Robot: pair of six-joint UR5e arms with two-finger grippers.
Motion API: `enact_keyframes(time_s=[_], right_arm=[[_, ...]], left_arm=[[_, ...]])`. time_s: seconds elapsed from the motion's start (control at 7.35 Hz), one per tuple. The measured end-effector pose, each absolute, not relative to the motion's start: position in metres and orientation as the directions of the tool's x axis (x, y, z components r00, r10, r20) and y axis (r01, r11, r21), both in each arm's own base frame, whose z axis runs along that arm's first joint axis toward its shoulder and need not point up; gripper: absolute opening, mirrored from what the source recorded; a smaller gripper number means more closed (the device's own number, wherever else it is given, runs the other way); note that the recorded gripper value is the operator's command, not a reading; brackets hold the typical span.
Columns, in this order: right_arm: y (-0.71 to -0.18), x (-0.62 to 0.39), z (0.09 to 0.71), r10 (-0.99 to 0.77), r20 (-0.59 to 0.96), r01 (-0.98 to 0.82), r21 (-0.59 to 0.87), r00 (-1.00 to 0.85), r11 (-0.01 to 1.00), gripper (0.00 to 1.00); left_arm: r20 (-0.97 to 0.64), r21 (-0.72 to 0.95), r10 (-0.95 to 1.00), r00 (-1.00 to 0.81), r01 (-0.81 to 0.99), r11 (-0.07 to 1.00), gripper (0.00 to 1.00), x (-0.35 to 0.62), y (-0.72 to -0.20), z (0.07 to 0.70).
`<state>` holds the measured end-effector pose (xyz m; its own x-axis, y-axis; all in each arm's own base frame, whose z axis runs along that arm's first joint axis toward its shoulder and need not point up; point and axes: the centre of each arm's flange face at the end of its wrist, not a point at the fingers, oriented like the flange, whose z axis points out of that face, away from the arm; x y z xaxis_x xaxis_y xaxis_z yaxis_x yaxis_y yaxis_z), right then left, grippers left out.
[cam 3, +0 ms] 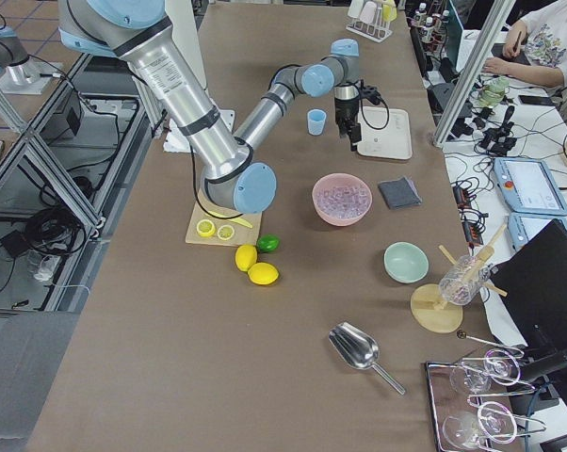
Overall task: Put ice and cherries in cup
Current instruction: 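Return the right gripper over the pink ice bowl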
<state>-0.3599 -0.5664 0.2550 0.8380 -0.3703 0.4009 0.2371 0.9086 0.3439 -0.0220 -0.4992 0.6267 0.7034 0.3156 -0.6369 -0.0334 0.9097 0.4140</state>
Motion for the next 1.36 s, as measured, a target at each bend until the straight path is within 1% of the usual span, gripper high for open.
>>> enact_keyframes(time_s=[0.27, 0.41, 0.54, 0.82, 0.95, 1.36], right_arm=[[-0.589, -0.323, 0.306, -0.468, 0.238, 0.369, 0.363, 0.851, 0.856, 0.98], [-0.603, -0.315, 0.332, -0.518, 0.177, 0.433, 0.363, 0.837, 0.825, 0.98], [-0.616, -0.318, 0.355, -0.549, 0.149, 0.465, 0.381, 0.822, 0.799, 0.98], [-0.629, -0.328, 0.384, -0.573, 0.137, 0.474, 0.427, 0.808, 0.77, 0.97], [-0.63, -0.329, 0.387, -0.574, 0.138, 0.47, 0.438, 0.807, 0.766, 0.96], [-0.605, -0.323, 0.41, -0.579, 0.139, 0.477, 0.431, 0.803, 0.766, 0.96]], left_arm=[[-0.636, 0.417, 0.32, 0.702, -0.036, 0.908, 0.98, -0.02, -0.501, 0.625], [-0.634, 0.422, 0.324, 0.702, -0.037, 0.906, 0.98, -0.02, -0.502, 0.623], [-0.633, 0.426, 0.327, 0.701, -0.037, 0.904, 0.98, -0.02, -0.503, 0.621], [-0.633, 0.428, 0.328, 0.701, -0.037, 0.903, 0.98, -0.02, -0.504, 0.62], [-0.633, 0.427, 0.328, 0.701, -0.037, 0.904, 0.98, -0.02, -0.504, 0.621], [-0.633, 0.427, 0.328, 0.701, -0.037, 0.904, 0.98, -0.02, -0.503, 0.62]])
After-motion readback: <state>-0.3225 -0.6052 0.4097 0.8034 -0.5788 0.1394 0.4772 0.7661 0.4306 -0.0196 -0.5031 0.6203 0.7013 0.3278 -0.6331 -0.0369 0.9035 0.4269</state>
